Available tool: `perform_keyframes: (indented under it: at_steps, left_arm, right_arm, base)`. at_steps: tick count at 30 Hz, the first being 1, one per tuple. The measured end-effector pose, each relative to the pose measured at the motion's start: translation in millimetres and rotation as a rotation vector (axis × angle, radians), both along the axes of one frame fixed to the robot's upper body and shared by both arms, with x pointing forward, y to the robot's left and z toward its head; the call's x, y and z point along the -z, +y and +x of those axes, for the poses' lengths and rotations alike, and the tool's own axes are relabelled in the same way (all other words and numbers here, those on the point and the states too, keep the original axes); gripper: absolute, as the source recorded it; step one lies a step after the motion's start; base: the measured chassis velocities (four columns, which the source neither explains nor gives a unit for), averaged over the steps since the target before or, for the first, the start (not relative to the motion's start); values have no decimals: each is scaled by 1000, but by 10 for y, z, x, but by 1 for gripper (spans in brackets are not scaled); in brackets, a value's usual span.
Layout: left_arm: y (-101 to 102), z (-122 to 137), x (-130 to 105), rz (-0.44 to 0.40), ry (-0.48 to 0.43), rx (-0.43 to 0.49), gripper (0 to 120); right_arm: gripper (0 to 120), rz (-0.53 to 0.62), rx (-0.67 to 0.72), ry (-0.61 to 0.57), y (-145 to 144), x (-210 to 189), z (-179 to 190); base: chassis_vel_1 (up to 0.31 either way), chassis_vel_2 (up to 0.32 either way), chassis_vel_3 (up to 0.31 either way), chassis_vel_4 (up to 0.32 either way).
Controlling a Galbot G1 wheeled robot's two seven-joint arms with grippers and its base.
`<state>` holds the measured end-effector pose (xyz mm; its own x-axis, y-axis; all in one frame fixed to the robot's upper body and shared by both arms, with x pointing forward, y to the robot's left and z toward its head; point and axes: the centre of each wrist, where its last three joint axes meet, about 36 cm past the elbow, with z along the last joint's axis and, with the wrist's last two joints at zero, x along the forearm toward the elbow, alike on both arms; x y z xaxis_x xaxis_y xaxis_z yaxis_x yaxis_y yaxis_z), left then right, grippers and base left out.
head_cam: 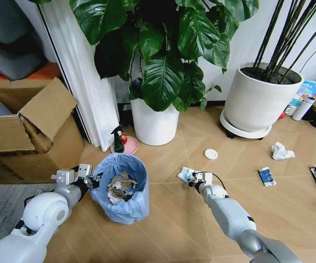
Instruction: Pick up the trash bin and place the garbage on the floor into it.
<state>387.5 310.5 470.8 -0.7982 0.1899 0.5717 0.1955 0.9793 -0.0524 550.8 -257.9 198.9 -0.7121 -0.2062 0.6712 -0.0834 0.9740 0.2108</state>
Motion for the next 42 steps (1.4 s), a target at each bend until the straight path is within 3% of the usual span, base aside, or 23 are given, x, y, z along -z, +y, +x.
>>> perform_keyframes:
  at_steps: [9, 18, 26, 35, 42]
  left_arm:
    - [19, 5, -1, 2, -2, 2, 0]
    - [7, 17, 48, -1, 1, 7, 0]
    - [24, 28, 50, 6, 0, 11, 0]
    - [82, 68, 51, 20, 11, 1, 0]
    - [69, 83, 66, 13, 12, -6, 0]
  right_arm:
    - [0, 42, -44, -116, 24, -534, 112]
    - [0, 85, -199, -317, 343, -1435, 105]
    - [0, 149, -383, -464, 849, -2196, -71]
    - [0, 262, -613, -475, 1160, -2981, -592]
    - [0, 297, -719, -409, 1209, -3153, -939]
  base:
    - [0, 0, 0, 0]
    - [0, 0, 0, 0]
    - [0, 0, 0, 0]
    - [0, 0, 0, 0]
    - [0, 0, 0, 0]
